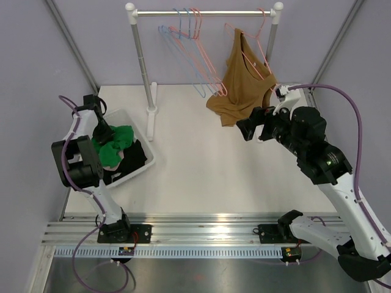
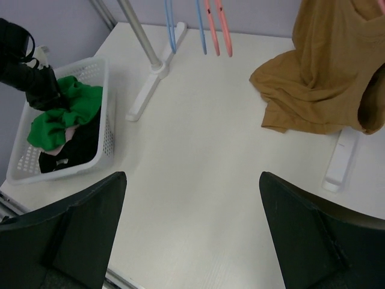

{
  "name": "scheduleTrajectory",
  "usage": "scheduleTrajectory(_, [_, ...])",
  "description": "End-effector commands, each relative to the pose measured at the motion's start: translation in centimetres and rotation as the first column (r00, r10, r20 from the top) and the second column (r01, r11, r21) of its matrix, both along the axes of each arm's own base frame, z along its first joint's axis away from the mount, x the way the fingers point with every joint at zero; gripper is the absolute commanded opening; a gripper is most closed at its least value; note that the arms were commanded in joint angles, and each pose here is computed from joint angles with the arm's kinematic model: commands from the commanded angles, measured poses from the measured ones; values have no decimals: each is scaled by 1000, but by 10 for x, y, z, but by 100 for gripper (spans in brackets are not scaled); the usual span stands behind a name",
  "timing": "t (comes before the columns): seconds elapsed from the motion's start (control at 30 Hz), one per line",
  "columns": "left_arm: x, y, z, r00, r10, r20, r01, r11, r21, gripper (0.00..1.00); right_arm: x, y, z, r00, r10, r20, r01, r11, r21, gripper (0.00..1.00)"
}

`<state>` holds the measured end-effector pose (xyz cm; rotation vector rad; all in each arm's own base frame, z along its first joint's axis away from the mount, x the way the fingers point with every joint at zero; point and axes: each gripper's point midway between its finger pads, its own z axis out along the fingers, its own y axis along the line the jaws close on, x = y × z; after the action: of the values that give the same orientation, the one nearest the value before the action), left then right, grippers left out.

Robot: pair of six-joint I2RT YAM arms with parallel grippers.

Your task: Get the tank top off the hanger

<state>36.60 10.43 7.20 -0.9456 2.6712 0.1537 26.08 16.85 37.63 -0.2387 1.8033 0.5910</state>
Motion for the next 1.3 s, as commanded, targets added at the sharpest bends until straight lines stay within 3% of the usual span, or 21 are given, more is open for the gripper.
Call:
scheduleTrajectory(0.0, [5,-2,19,997,17,75,-17,1000,-7,0,7,-25,41,987,-139,80,137,990,31,99])
scheduleTrajectory(0.03, [6,-1,33,994,19,112,-19,1000,5,8,10,-30,41,983,-161,87,162,987,-4,100])
scheduleTrajectory(0.07, [8,0,48,988,18,152,-20,1000,13,24,11,-37,45,978,-191,88,194,980,-30,99])
scheduleTrajectory(0.17, [5,-4,107,952,4,305,-17,999,40,56,30,-50,44,960,-267,84,276,953,-124,99])
scheduleTrajectory(0.23, [-4,-7,148,912,-7,410,-20,998,62,68,38,-59,51,949,-300,100,312,938,-149,99])
scheduleTrajectory(0.27, [-8,-8,160,897,-13,443,-20,997,69,93,41,-64,63,942,-315,118,330,933,-145,100])
scheduleTrajectory(0.3, [-11,-11,169,884,-13,467,-21,997,68,99,54,-64,58,942,-321,99,334,927,-170,100])
scheduleTrajectory(0.47, [-42,-40,225,783,-106,613,55,993,102,99,109,-96,68,921,-376,106,390,893,-224,98])
scheduleTrajectory(0.53, [-56,-53,235,755,-147,639,79,988,134,99,137,-88,55,943,-323,81,333,905,-266,96])
scheduleTrajectory(0.57, [-68,-69,251,705,-199,681,125,980,157,99,156,-92,54,939,-335,84,345,900,-266,94])
scheduleTrajectory(0.67, [-86,-109,245,644,-329,690,275,942,192,99,181,-95,63,944,-314,99,329,908,-258,82])
scheduleTrajectory(0.7, [-97,-121,251,598,-365,714,313,926,212,99,199,-97,47,949,-309,64,314,910,-272,78])
scheduleTrajectory(0.8, [-112,-147,227,555,-461,692,429,872,237,99,227,-87,33,970,-242,30,240,928,-286,67])
scheduleTrajectory(0.87, [-118,-150,199,583,-491,648,454,858,241,99,244,-84,23,972,-234,13,227,926,-302,64])
scheduleTrajectory(1.07, [-118,-160,163,594,-526,609,511,831,218,99,268,-72,12,983,-183,-9,171,937,-304,42])
scheduleTrajectory(1.1, [-118,-162,164,588,-528,613,518,828,216,99,269,-69,13,986,-165,-6,156,942,-298,28])
scheduleTrajectory(1.13, [-118,-163,165,584,-530,616,522,825,215,99,269,-68,17,986,-165,2,158,943,-292,21])
scheduleTrajectory(1.2, [-118,-165,168,569,-531,628,528,821,216,99,269,-66,18,988,-156,2,151,947,-284,17])
scheduleTrajectory(1.27, [-118,-165,167,569,-531,628,528,821,216,99,266,-62,24,991,-135,14,133,954,-270,2])
